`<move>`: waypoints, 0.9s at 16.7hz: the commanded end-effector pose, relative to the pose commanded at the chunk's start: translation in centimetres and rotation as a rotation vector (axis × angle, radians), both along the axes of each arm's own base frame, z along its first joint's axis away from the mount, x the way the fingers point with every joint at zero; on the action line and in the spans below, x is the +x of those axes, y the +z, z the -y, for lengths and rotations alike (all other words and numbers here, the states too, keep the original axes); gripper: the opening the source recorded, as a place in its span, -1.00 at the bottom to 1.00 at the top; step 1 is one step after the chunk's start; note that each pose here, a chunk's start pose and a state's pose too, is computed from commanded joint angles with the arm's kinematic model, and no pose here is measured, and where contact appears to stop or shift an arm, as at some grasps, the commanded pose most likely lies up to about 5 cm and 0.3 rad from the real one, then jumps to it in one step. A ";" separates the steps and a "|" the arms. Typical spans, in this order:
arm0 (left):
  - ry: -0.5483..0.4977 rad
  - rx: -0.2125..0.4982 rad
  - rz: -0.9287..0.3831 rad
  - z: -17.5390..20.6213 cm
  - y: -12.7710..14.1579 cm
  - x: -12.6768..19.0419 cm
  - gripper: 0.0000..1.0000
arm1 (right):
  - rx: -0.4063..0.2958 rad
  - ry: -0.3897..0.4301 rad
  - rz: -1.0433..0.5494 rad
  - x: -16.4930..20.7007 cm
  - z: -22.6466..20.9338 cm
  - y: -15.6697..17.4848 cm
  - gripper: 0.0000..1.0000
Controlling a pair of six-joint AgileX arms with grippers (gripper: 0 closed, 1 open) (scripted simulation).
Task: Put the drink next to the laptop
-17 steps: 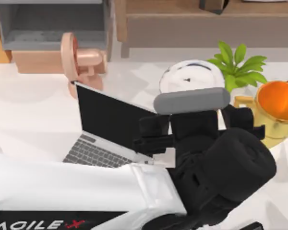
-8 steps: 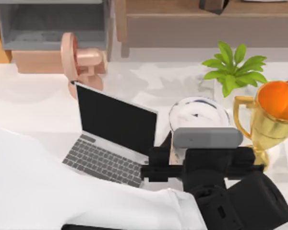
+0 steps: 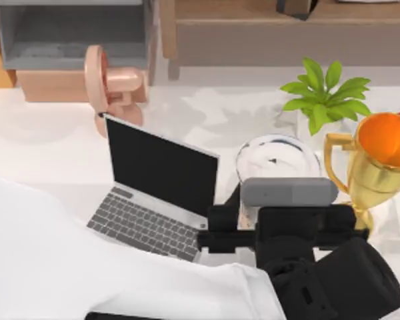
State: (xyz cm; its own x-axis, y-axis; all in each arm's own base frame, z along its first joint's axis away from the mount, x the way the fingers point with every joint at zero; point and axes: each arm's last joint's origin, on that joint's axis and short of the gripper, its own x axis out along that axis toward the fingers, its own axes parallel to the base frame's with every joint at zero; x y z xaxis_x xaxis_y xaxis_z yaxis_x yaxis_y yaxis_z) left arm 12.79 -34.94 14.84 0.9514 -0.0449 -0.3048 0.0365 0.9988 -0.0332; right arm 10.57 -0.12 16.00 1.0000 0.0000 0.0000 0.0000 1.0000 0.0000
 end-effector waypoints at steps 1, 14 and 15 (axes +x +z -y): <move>0.000 -0.005 0.001 0.0 0.0 0.0 -1.00 | 0.000 0.000 0.000 0.0 0.0 0.0 1.00; 0.009 0.023 0.008 0.1 -3.0 -0.2 -1.00 | 0.000 0.000 0.000 0.0 0.0 0.0 1.00; 0.009 0.024 0.007 0.1 -3.0 -0.2 -1.00 | 0.000 0.000 0.000 0.0 0.0 0.0 1.00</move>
